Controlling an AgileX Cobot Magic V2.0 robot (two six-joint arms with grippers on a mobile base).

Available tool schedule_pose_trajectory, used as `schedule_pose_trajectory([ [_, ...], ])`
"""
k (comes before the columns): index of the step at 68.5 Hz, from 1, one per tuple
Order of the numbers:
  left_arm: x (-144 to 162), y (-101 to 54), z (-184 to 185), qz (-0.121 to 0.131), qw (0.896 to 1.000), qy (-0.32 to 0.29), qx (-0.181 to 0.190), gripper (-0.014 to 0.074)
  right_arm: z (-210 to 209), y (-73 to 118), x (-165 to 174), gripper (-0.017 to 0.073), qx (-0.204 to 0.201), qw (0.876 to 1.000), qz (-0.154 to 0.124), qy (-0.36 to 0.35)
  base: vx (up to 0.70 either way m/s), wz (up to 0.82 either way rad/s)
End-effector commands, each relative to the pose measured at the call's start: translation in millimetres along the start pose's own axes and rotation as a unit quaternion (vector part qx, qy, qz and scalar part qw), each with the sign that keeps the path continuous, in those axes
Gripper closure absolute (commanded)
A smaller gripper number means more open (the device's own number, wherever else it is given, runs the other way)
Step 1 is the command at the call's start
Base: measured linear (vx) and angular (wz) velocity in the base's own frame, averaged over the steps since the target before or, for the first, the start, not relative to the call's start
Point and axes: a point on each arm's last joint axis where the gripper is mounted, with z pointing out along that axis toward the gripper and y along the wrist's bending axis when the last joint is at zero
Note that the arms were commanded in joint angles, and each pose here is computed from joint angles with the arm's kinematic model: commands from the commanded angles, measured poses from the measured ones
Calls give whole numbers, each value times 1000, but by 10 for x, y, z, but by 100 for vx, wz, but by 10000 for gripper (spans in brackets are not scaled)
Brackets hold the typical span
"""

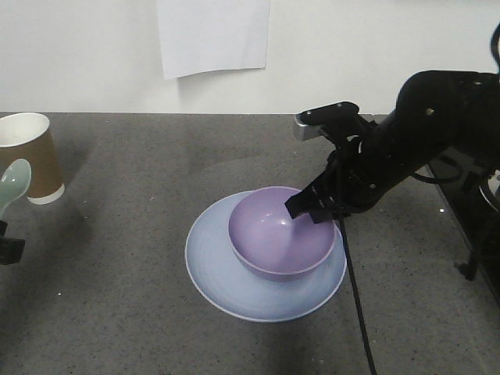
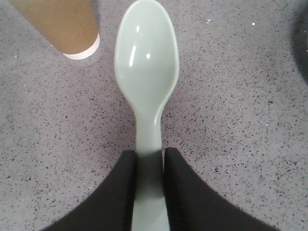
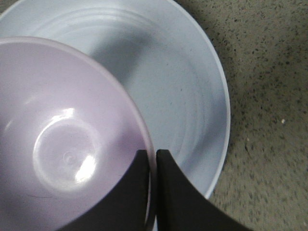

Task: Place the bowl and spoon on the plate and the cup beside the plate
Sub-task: 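Lower the lavender bowl onto the plate center with the right gripper, then open the right gripper and withdraw it from the bowl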

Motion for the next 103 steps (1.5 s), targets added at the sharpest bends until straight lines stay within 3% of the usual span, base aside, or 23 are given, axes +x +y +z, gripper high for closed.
schedule_pose_trajectory([
  [1, -101, 1, -99, -2, 999, -47, 1, 500, -87, 4, -186, 554, 3, 999, 0, -43, 0, 0],
  [24, -101, 2, -99, -2, 999, -47, 1, 500, 186, -59, -285, 501, 6, 1000, 6, -10, 0, 0],
  [51, -101, 2, -99, -2, 999, -47, 1, 500, 101, -44, -274, 162, 6, 999, 31, -13, 0, 0],
  [73, -100, 2, -99, -2, 999, -47, 1, 500, -454, 61, -88, 150, 11, 997, 22, -80, 0, 0],
  [103, -98, 1, -99, -2, 999, -46, 1, 500, -944, 196, 957, 188, 26, 991, 10, -128, 0, 0],
])
